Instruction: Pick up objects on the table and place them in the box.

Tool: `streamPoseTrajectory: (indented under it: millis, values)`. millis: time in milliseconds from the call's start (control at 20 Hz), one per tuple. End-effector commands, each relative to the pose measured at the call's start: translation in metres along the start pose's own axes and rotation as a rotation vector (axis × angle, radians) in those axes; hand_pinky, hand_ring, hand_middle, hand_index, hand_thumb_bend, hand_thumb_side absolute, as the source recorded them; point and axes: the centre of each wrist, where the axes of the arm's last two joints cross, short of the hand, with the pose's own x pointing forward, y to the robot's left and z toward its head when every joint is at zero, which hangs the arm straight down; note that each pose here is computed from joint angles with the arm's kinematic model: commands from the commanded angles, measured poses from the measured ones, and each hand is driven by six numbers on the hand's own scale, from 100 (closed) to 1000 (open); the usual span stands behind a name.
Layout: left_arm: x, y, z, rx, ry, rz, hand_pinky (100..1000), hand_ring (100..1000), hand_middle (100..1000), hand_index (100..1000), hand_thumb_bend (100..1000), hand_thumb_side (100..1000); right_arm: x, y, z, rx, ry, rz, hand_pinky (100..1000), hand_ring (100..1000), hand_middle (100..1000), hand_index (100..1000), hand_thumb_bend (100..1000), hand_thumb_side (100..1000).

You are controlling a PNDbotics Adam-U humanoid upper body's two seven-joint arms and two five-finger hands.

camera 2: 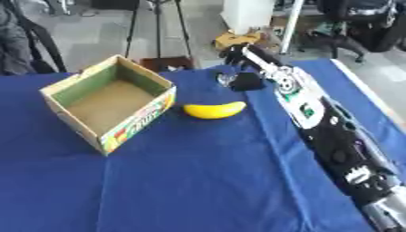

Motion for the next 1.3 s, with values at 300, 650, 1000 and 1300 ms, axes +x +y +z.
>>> streamPoseTrajectory:
  millis: [300, 650, 1000, 1300]
  values:
    - [0.007, 0.001, -0.004, -0.028, -0.018, -0.017, 600, 632, 687, 721, 551, 1000, -0.003, 0.011, -0.018, 0.104, 0.043, 0.080, 680, 745, 689, 834, 246, 471]
    - [0.008, -0.002, -0.006, -0.042, -0.023, -0.014, 600, 631, 687, 721, 551, 1000, -0.013, 0.028, -0.022, 0.138, 0.093, 0.078, 679, 743, 685, 833, 246, 470]
    - [0.008, -0.003, -0.007, -0.049, -0.024, -0.008, 600, 631, 687, 721, 551, 1000, -0.023, 0.042, -0.022, 0.154, 0.143, 0.044, 677, 742, 684, 832, 243, 469]
    - [0.009, -0.003, -0.007, -0.050, -0.026, -0.008, 600, 630, 686, 720, 552, 1000, -0.030, 0.050, -0.021, 0.156, 0.173, 0.024, 676, 741, 682, 831, 243, 468]
